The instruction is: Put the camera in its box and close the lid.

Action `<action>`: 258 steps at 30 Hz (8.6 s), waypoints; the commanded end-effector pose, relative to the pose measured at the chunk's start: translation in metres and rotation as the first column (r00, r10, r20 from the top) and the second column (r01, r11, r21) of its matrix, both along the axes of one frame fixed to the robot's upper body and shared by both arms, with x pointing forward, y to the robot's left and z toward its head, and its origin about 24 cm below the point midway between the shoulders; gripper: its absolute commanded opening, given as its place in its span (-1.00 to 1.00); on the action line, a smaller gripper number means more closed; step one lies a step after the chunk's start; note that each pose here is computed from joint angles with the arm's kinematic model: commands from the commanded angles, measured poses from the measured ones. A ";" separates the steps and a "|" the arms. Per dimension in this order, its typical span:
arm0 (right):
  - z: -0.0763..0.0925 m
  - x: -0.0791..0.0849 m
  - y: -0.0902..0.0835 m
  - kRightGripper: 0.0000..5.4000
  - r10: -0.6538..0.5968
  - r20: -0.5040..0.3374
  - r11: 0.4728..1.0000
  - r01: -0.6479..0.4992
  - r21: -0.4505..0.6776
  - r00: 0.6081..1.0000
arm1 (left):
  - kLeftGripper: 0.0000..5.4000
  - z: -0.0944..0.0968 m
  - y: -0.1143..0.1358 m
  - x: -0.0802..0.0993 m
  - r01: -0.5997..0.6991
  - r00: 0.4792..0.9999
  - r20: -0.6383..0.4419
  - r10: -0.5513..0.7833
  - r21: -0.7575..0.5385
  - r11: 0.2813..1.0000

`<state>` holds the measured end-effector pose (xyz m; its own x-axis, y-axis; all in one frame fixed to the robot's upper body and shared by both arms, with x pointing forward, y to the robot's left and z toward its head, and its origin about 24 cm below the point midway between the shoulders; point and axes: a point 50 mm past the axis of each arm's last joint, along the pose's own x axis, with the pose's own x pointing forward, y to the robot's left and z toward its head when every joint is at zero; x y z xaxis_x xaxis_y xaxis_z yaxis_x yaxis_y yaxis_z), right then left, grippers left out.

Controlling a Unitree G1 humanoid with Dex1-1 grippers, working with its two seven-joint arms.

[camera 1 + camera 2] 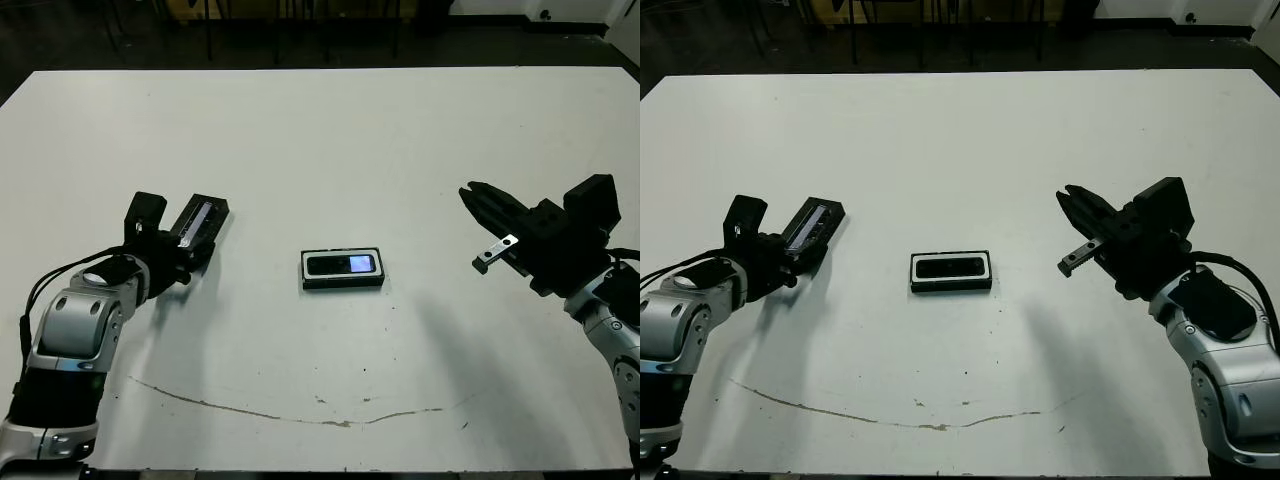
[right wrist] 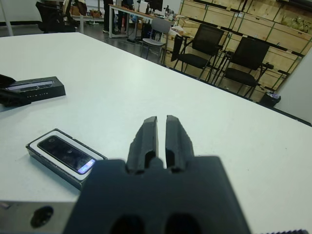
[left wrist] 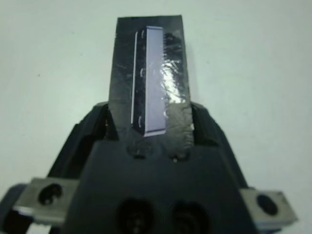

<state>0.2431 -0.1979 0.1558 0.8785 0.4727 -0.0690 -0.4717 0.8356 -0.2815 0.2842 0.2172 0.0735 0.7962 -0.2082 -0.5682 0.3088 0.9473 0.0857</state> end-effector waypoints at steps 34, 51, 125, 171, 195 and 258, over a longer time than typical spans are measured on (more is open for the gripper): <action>-0.017 0.004 -0.007 -1.00 -0.081 -0.049 0.997 0.082 0.010 0.995 | 0.03 0.065 -0.040 0.050 0.830 0.557 0.051 -0.829 0.001 0.558; -0.018 0.005 -0.007 -1.00 -0.080 -0.059 0.997 0.081 0.013 0.995 | 0.03 0.024 -0.046 0.045 0.821 0.550 0.123 -0.826 -0.260 0.508; -0.014 0.000 -0.007 -1.00 -0.061 -0.063 0.998 0.061 0.012 0.996 | 0.03 -0.023 -0.078 0.028 0.855 0.413 -0.077 -0.907 -0.309 0.416; -0.010 0.000 -0.008 -1.00 -0.055 -0.063 0.998 0.056 0.013 0.997 | 0.03 -0.036 -0.132 0.035 0.932 0.297 -0.212 -0.931 -0.148 0.331; -0.011 0.001 -0.006 -1.00 -0.045 -0.051 0.999 0.045 0.000 0.998 | 0.03 -0.037 -0.146 0.035 0.961 0.206 -0.354 -0.912 -0.101 0.257; -0.021 0.006 0.005 -1.00 -0.083 -0.017 0.989 0.085 0.121 0.996 | -0.37 0.061 -0.137 -0.006 0.314 0.837 0.524 -0.157 -0.227 0.922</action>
<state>0.2481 -0.1908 0.1384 0.9070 0.4205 -0.0240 -0.4180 0.8918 -0.1729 0.2767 0.0836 0.1463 0.8508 -0.5204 0.0721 0.5207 0.8536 0.0163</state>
